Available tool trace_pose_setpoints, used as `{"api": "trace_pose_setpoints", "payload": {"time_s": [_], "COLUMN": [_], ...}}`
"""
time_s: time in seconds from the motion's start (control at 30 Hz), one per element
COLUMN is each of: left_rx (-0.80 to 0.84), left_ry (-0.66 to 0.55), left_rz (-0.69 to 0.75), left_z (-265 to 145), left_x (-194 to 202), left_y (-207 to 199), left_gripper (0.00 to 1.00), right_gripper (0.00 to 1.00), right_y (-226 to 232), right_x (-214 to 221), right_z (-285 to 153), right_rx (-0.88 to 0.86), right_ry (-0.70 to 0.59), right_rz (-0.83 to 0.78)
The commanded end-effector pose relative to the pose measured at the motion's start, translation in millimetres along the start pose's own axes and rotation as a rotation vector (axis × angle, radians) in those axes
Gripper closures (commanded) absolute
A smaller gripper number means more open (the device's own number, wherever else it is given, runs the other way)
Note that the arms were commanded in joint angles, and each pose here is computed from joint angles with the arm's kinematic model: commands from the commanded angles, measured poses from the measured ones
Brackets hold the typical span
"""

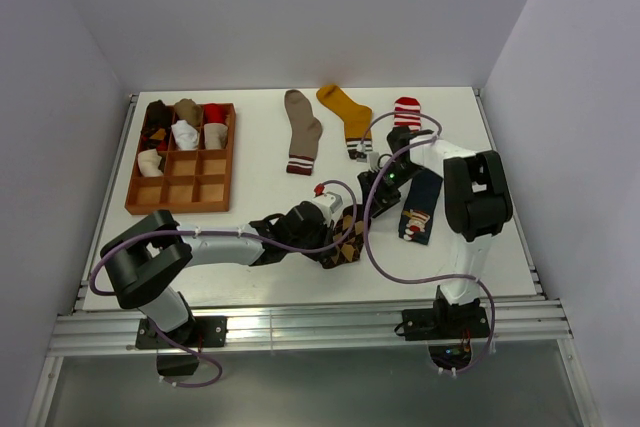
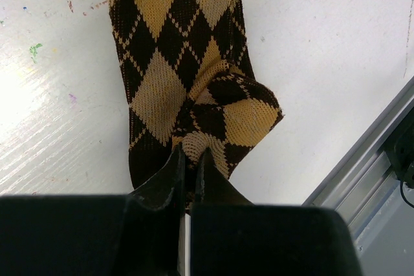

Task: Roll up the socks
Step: Roll the sock at the center of the board.

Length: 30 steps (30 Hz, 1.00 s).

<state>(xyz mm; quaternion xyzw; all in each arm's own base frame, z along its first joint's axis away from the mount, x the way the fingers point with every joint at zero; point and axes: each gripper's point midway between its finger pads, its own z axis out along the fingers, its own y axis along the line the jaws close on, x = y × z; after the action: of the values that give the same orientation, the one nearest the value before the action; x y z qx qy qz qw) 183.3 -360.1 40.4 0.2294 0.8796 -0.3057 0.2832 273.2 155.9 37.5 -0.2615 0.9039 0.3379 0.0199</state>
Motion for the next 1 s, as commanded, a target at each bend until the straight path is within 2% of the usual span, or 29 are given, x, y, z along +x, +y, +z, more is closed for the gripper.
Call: {"api": "trace_pose_setpoints", "payload": {"time_s": [0.0, 0.33, 0.43, 0.47, 0.57, 0.67, 0.97], "left_rx": [-0.063, -0.065, -0.067, -0.067, -0.074, -0.075, -0.085], "left_ry": [0.074, 0.063, 0.067, 0.069, 0.083, 0.094, 0.221], "left_rz": [0.019, 0.011, 0.013, 0.016, 0.027, 0.047, 0.082], "left_z": [3, 2, 2, 2, 2, 1, 8], "left_x": [20, 18, 19, 19, 20, 17, 16], "left_y": [14, 13, 14, 13, 13, 10, 1], "left_gripper": [1.00, 1.00, 1.00, 1.00, 1.00, 1.00, 1.00], "right_gripper": [0.41, 0.43, 0.54, 0.65, 0.82, 0.89, 0.90], "right_y": [8, 7, 2, 0, -6, -13, -16], "right_x": [-9, -6, -12, -16, -27, -39, -76], "right_z": [-3, 13, 15, 15, 16, 17, 27], "right_rx": [-0.048, -0.041, -0.013, -0.003, 0.029, 0.066, 0.133], "right_ry": [-0.008, 0.026, 0.024, 0.020, 0.020, 0.018, 0.035], "right_rz": [0.011, 0.031, 0.031, 0.028, 0.029, 0.014, -0.113]}}
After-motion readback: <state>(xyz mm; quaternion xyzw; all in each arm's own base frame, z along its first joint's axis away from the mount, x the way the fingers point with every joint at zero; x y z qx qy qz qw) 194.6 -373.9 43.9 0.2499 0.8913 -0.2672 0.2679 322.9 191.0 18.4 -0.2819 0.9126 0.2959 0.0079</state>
